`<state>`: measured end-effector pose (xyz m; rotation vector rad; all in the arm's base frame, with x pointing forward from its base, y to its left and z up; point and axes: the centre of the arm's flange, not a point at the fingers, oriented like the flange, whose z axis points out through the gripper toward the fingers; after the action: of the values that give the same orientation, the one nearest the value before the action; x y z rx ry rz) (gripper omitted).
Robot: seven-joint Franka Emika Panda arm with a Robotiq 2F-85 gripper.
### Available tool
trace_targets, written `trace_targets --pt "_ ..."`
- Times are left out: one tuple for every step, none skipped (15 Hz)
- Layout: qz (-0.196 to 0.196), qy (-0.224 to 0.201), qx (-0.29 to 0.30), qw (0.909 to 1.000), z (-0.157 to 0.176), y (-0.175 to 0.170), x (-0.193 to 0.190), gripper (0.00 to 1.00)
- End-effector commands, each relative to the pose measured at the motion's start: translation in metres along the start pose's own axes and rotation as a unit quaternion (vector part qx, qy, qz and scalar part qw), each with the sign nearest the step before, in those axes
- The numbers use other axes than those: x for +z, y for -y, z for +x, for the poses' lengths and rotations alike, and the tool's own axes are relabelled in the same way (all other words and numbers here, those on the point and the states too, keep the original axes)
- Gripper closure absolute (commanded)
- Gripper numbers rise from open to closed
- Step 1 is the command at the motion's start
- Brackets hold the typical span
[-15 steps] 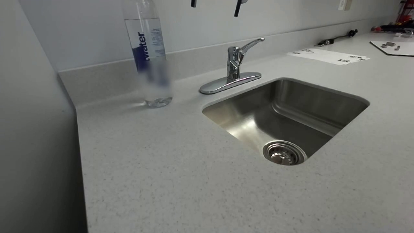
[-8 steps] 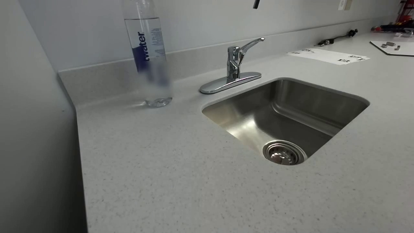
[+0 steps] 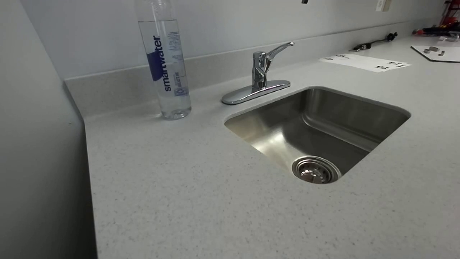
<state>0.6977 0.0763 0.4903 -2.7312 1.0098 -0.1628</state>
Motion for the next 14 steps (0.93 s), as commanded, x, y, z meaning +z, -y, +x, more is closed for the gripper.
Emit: trace_targets --pt "0.007 0.020 -0.014 0.9997 0.004 -0.027 -0.011 0.00" --pt "0.008 0.022 -0.016 0.9996 0.002 -0.030 -0.010 0.00" --pt "0.007 0.024 -0.020 0.9995 0.007 -0.034 -0.013 0.00" --pt "0.007 0.026 -0.023 0.9994 0.006 -0.035 -0.011 0.00" --pt "0.009 0.027 -0.029 0.9992 0.005 -0.037 -0.012 0.00" --pt "0.008 0.029 -0.033 0.9990 0.007 -0.038 -0.013 0.00" --pt "0.006 0.032 -0.040 0.9987 0.007 -0.040 -0.014 0.00" --pt "0.003 0.012 -0.026 0.9996 0.013 -0.025 -0.003 0.00" --pt "0.003 0.014 -0.031 0.9994 0.013 -0.026 -0.004 0.00" --pt "0.002 0.014 -0.032 0.9994 0.013 -0.027 -0.004 0.00" --pt "0.002 0.014 -0.033 0.9993 0.013 -0.027 -0.005 0.00" --pt "0.002 0.014 -0.033 0.9993 0.013 -0.027 -0.005 0.00" --pt "0.002 0.014 -0.034 0.9993 0.013 -0.027 -0.005 0.00" --pt "0.002 0.014 -0.034 0.9993 0.013 -0.027 -0.005 0.00"
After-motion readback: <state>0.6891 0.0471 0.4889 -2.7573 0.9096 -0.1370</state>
